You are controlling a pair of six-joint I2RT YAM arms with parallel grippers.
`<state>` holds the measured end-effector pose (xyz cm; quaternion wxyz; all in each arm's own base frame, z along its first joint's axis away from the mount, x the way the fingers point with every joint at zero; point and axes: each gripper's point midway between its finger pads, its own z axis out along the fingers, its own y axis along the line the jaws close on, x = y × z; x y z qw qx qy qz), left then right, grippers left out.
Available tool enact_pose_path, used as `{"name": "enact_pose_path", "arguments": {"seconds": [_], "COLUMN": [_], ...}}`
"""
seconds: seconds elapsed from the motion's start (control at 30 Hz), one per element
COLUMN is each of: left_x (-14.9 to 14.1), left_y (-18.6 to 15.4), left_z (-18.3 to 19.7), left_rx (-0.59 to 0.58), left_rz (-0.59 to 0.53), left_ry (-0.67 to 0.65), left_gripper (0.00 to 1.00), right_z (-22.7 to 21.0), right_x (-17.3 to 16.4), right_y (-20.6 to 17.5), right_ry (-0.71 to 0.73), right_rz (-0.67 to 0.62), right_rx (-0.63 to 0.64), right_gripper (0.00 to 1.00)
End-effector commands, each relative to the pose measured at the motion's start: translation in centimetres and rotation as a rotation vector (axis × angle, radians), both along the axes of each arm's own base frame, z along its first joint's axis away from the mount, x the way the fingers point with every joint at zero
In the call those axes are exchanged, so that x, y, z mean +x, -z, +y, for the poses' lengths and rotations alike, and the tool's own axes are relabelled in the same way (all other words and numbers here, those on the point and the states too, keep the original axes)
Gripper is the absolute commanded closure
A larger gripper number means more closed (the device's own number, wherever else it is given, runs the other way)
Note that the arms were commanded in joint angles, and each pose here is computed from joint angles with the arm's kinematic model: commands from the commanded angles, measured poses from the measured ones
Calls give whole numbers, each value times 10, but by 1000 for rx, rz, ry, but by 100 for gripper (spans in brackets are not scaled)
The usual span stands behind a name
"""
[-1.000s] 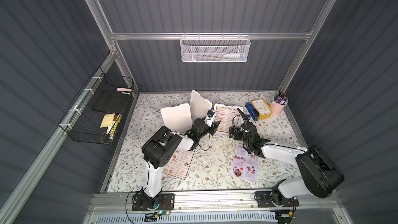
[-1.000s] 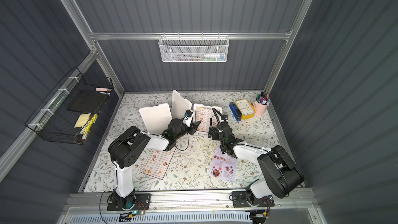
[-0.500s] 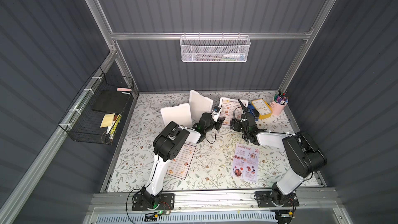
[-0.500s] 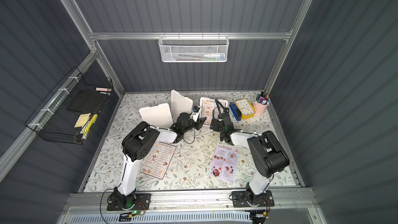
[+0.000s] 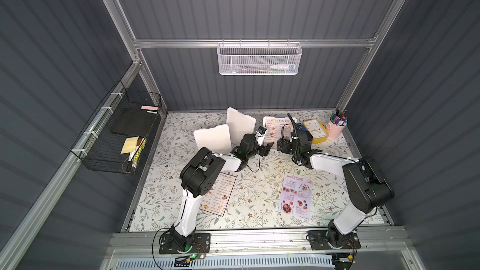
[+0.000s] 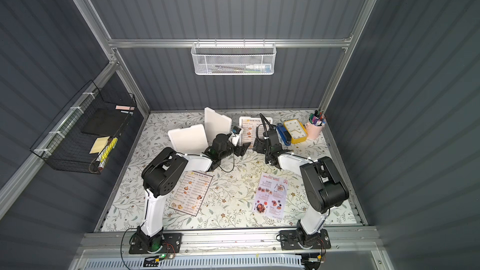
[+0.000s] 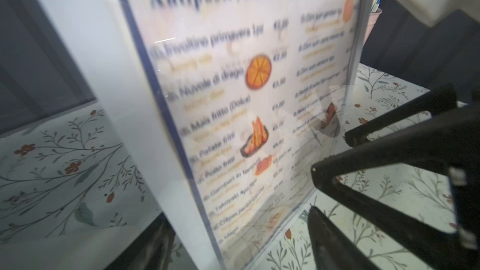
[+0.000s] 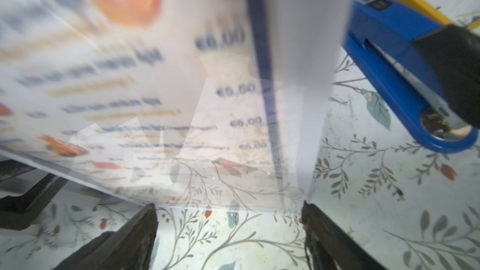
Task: Insert the menus into the narrow rack
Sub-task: Move the narrow rack to the center of the board.
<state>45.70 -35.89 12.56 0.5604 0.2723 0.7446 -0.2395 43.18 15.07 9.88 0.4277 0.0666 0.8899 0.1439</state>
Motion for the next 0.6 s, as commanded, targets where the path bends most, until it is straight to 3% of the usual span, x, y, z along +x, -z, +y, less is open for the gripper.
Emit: {"name": "enact_pose_path", "arguments": {"seconds": [0.0, 0.33, 0.57], "left_x": [-12, -83, -145], "left_y": [-58, -157, -202], "left_z": [8, 69, 152], "left_rx": [-56, -173, -349], "left_rz": [-98, -256, -322], "left_ry": [10, -35, -220], "left_gripper": [16, 4, 1], "right_z": [3, 21, 81], "right_x": [-13, -50, -74], "right_y": [-12, -48, -78], "right_ry": [-17, -104, -278], "right_rz": [-5, -79, -172], "right_rx": [46, 74, 34], "right_gripper": [11, 11, 9]}}
